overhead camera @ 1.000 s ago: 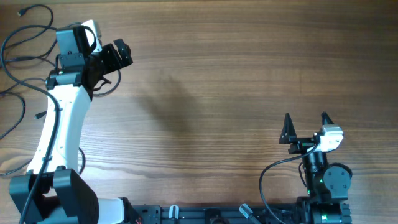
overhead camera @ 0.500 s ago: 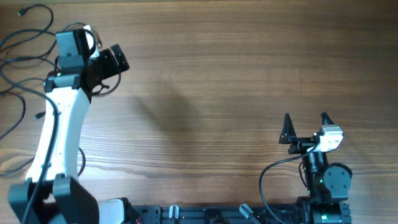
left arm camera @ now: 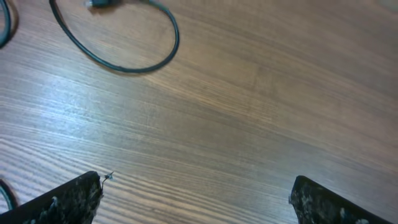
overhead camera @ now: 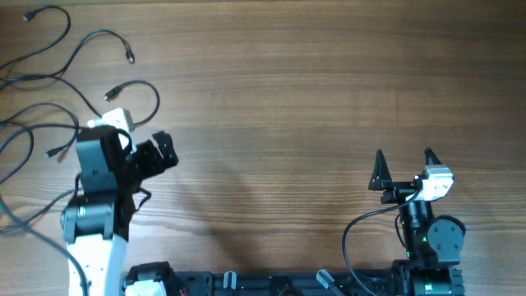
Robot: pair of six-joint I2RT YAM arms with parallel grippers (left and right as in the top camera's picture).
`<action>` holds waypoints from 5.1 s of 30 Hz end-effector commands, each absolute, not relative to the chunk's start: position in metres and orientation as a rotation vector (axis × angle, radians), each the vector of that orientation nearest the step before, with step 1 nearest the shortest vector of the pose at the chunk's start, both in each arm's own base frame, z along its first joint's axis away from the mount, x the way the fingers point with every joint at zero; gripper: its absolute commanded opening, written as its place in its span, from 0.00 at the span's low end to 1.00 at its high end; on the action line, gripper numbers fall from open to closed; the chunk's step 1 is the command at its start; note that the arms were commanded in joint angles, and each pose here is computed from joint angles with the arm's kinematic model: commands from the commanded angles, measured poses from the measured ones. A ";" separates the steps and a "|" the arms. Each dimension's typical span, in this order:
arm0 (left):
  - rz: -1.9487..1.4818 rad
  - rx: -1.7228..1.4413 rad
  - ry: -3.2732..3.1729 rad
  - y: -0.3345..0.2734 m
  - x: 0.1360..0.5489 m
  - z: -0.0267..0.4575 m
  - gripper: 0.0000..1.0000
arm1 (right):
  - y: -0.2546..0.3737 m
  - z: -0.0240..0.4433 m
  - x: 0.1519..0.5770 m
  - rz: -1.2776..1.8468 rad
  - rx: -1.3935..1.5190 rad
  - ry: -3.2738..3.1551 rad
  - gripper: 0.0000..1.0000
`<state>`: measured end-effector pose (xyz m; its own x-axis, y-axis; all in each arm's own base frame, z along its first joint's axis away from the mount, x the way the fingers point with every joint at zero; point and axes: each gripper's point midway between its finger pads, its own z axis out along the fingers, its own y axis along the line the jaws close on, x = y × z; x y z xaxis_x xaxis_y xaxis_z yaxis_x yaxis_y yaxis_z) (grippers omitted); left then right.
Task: Untangle cables
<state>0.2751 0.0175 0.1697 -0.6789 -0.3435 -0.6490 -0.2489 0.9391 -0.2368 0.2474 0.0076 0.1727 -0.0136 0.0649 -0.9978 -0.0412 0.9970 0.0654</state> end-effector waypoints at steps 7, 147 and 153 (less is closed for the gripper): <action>-0.223 -0.248 2.142 -0.009 0.236 0.194 1.00 | 0.010 0.175 0.247 0.085 -0.002 1.570 1.00; -0.004 -0.064 1.638 0.004 0.246 0.158 1.00 | 0.010 0.175 0.247 -0.016 -0.103 1.566 1.00; -0.004 -0.064 1.638 0.004 0.246 0.158 1.00 | 0.010 0.175 0.247 -0.016 -0.103 1.566 1.00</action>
<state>0.2462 0.0040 0.1589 -0.0703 -0.0625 -0.9956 -0.0384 0.9975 -0.0599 0.2473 0.0076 0.1728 -0.0080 -0.0585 -0.9983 -0.0429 0.9974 -0.0581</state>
